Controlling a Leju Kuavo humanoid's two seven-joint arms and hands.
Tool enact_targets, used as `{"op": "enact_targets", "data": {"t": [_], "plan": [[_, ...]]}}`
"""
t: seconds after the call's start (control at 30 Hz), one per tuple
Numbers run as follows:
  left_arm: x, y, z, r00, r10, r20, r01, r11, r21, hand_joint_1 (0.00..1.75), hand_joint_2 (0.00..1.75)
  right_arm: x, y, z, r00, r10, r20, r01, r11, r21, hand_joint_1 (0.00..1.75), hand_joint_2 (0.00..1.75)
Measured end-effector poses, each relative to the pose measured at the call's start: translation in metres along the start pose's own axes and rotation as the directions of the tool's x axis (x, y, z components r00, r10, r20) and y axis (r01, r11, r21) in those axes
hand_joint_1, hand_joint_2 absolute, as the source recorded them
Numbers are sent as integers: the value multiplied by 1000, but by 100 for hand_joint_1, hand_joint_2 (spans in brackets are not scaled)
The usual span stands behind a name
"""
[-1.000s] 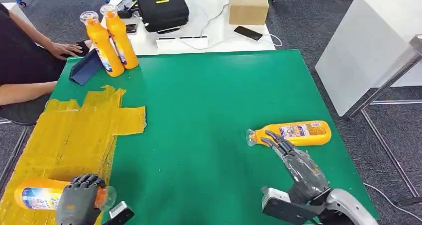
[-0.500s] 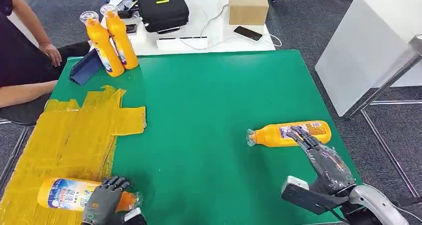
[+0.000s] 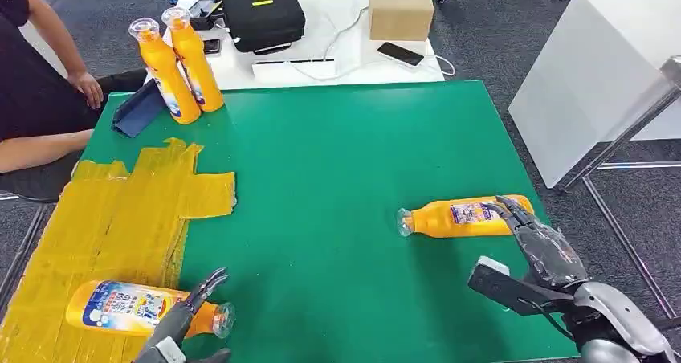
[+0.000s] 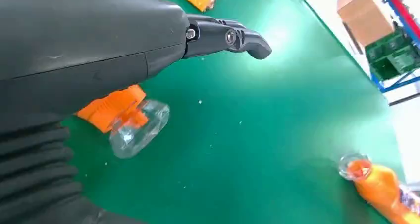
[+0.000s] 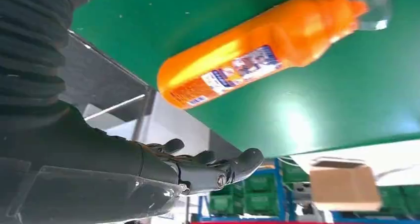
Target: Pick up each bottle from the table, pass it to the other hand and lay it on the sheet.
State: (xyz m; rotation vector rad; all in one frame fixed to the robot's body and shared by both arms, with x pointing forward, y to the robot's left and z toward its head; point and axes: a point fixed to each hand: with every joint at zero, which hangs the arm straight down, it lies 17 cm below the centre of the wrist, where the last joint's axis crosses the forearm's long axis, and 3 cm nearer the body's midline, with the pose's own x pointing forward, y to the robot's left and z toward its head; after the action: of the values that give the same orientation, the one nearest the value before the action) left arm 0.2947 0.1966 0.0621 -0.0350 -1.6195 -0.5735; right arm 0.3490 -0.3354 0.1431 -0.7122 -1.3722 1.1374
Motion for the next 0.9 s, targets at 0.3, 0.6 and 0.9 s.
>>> {"op": "enact_targets", "data": {"t": [0.3,0.6,0.9], "plan": [[16,2,1,993,111,49,-111,994,-2,0,0,-12,2,-2,999,19,-29,-19,1000,1,0,175],[101,77,18,826,471,311,-508,860,45,0,0,-118,38,12,945,128,-302,-111,991,74,0,175],[110,86,23,819,463,338,-509,859,56,0,0,-171,56,19,898,121,-423,-77,990,119,0,175]]}}
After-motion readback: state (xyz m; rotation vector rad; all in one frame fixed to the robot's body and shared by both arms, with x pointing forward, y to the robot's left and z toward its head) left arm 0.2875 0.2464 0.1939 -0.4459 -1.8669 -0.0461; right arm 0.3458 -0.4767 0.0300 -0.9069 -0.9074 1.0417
